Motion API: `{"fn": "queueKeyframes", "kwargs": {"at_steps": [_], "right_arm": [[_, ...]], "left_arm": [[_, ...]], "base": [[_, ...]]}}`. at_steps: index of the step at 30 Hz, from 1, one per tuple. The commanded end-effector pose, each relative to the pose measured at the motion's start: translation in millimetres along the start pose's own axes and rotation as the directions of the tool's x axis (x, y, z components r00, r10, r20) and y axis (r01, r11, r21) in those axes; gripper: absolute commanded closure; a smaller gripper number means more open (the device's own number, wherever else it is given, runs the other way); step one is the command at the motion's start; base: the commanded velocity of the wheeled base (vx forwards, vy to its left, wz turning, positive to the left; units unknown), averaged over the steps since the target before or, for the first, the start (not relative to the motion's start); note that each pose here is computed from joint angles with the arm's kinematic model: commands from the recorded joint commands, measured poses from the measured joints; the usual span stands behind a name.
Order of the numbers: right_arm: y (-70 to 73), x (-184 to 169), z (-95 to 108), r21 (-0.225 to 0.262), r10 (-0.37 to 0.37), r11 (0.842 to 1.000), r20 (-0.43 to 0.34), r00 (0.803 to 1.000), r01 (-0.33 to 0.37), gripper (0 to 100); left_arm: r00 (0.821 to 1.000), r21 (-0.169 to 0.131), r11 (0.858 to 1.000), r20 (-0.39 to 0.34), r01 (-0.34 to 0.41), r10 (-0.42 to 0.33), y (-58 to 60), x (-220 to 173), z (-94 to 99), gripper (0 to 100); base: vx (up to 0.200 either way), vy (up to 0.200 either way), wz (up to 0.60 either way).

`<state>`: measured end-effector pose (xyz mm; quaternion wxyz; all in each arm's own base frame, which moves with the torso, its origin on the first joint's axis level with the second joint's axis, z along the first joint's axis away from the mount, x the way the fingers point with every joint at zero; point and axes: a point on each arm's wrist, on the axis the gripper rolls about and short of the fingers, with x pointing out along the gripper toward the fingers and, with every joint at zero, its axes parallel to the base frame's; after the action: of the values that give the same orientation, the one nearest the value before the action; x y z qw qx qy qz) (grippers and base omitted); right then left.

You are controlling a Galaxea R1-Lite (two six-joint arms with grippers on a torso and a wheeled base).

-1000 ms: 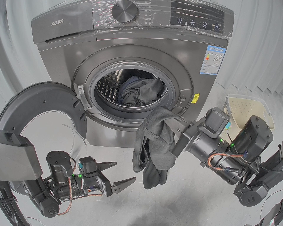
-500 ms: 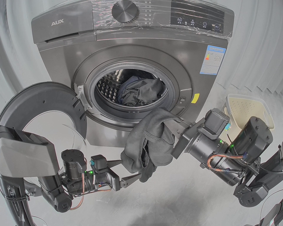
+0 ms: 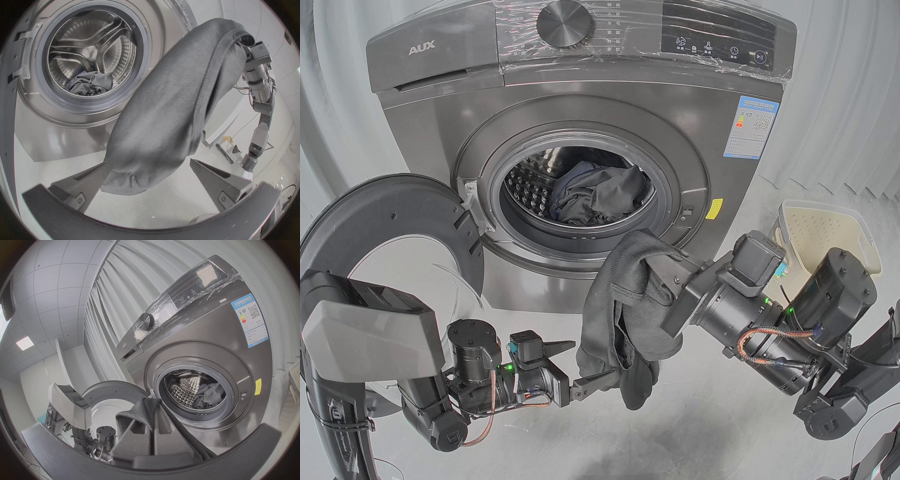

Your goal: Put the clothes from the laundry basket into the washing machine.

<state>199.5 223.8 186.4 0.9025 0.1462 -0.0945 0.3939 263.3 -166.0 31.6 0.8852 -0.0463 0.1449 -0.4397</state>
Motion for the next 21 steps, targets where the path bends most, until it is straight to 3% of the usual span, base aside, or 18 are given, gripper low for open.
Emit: {"fn": "queueKeyframes", "kwargs": {"at_steps": [1, 9, 21], "right_arm": [[-1.5, 3.1, -4.3, -0.003, -0.005, 1.000, -0.009, 1.000, 0.005, 100], [-1.9, 9.3, -7.7, -0.001, -0.006, 1.000, -0.008, 1.000, 0.006, 100], [2.9, 8.5, -7.5, 0.005, 0.009, 1.000, -0.007, 1.000, -0.009, 100]], "left_arm": [[1.000, 0.010, 1.000, 0.007, 0.027, -0.027, -9.4, -0.6, 3.7, 0], [0.999, 0.014, 0.999, -0.002, 0.050, -0.050, -13.9, 7.6, -0.6, 0], [1.000, 0.018, 1.000, 0.023, 0.002, -0.003, 5.3, 34.8, -8.8, 0]], "base": [[0.000, 0.000, 0.00], [0.000, 0.000, 0.00], [0.000, 0.000, 0.00]]}}
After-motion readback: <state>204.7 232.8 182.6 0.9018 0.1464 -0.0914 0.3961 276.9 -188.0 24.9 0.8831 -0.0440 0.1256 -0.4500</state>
